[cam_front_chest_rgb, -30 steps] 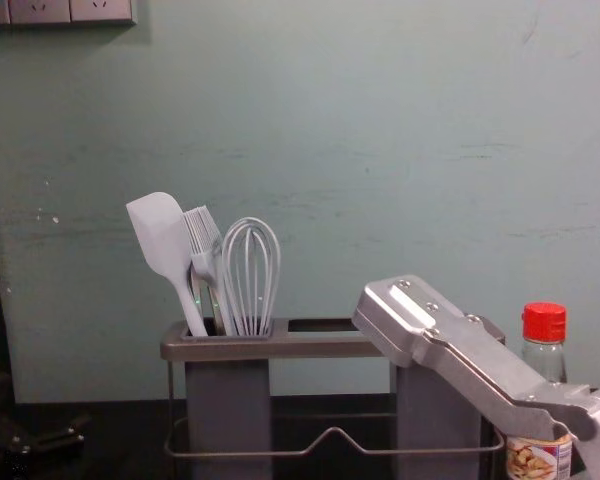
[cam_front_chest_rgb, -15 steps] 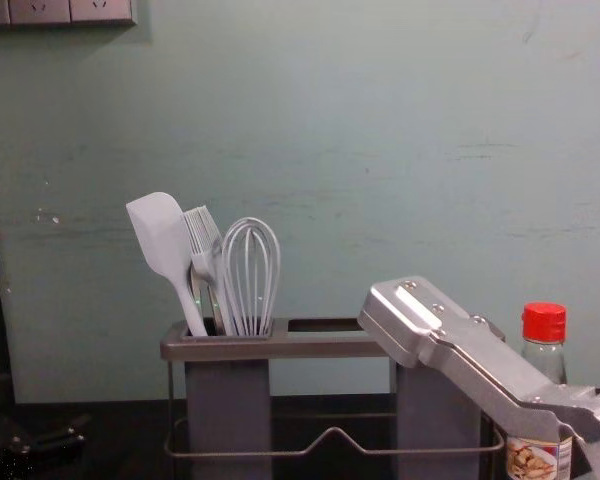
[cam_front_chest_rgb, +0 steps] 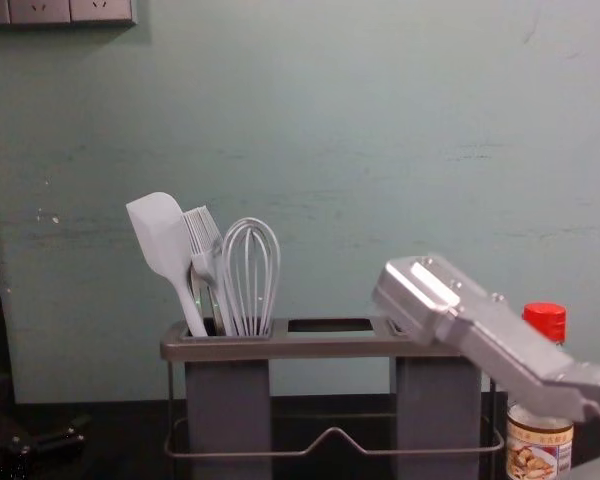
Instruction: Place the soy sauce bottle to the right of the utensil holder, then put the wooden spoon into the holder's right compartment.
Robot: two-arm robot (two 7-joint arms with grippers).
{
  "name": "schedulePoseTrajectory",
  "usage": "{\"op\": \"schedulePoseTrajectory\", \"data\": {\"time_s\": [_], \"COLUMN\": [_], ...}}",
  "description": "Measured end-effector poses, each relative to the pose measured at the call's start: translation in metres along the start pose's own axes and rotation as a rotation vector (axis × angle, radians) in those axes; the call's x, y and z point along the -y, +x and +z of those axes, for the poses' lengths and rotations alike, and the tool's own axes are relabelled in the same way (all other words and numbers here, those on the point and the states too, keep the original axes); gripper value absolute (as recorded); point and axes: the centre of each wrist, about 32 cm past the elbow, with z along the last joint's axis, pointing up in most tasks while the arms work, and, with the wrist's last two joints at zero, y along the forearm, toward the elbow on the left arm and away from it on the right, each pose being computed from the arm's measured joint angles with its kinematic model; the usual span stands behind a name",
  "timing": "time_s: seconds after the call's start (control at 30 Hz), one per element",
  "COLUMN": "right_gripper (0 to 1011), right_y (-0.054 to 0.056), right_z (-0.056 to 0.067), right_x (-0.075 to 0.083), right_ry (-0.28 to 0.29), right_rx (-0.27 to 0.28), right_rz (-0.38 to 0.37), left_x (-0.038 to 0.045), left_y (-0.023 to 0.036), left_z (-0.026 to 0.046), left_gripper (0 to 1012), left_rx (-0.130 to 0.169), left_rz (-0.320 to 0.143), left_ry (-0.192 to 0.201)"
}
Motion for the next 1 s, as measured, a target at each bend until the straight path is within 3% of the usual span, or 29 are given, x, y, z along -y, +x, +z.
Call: {"op": "schedulePoseTrajectory", "data": {"time_s": [0.47, 0.73, 1.0], "right_gripper": [838, 839, 839], "right_y": [0.01, 0.022, 0.033], "right_z": [-0.001, -0.015, -0.03], "right_x": [0.034, 0.059, 0.071], "right_ry": [0.0, -0.028, -0.055], "right_rx": [0.039, 0.077, 0.092], "right_rz": [-0.004, -0.003, 0.012], "left_x": [0.0, 0.0, 0.0], "left_y": [0.0, 0.0, 0.0], "left_z": [0.0, 0.0, 0.0], "left_gripper": [1005, 1005, 1005], "left_rx": [0.0, 0.0, 0.0], "left_rz": [0.0, 0.0, 0.0], "left_ry": [0.0, 0.0, 0.0]}}
